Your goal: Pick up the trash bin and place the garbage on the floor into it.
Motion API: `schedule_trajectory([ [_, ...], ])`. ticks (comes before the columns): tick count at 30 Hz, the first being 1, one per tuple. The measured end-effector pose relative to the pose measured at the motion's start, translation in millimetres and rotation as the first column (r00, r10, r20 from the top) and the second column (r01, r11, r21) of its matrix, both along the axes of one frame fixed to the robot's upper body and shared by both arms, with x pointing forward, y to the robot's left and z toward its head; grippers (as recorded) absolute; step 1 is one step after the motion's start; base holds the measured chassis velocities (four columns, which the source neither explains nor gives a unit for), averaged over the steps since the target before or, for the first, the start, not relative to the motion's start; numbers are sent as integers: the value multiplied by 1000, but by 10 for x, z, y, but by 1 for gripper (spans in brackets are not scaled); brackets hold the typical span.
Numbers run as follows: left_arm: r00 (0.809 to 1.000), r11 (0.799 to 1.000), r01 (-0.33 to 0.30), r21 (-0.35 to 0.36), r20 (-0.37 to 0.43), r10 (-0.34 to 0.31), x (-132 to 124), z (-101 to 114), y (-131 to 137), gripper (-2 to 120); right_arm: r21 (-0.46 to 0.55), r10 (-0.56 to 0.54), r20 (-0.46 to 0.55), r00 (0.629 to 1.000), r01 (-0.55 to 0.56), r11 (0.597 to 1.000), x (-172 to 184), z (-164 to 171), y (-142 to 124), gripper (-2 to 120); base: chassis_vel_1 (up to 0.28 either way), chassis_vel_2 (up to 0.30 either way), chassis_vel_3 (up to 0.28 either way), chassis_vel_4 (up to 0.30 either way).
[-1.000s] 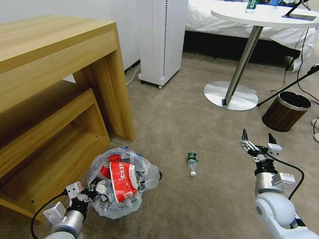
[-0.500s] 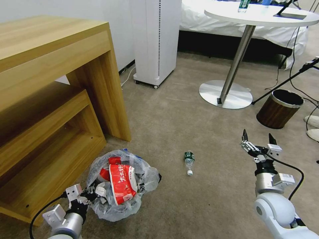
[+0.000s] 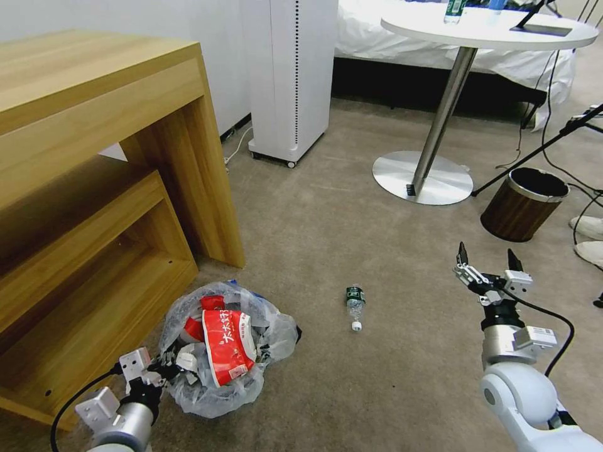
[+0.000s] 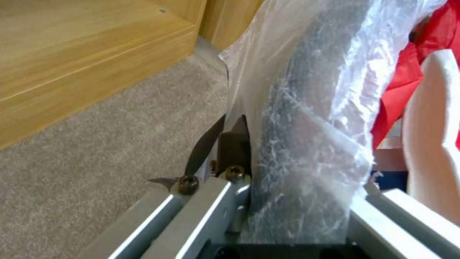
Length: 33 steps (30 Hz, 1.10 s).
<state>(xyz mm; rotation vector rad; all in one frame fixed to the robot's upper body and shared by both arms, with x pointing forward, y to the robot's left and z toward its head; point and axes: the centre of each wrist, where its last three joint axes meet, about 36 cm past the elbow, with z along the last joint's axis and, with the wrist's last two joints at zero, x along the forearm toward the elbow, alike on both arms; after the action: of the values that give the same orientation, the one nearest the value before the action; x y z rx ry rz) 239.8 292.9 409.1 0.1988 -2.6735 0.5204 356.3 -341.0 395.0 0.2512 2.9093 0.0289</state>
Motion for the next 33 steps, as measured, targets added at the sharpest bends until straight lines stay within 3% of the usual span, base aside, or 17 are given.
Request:
schedule_trajectory([
  [28,1000,1000,24,-3,-20,-24,16,5,44,0,14,24,-18,1000,-23,1000,6,-40,110,100,-138,147,147,-144],
  [33,999,1000,28,-4,-31,-28,11,1,50,0,61,17,-110,994,-10,998,-19,8,206,100,0,0,0,0],
])
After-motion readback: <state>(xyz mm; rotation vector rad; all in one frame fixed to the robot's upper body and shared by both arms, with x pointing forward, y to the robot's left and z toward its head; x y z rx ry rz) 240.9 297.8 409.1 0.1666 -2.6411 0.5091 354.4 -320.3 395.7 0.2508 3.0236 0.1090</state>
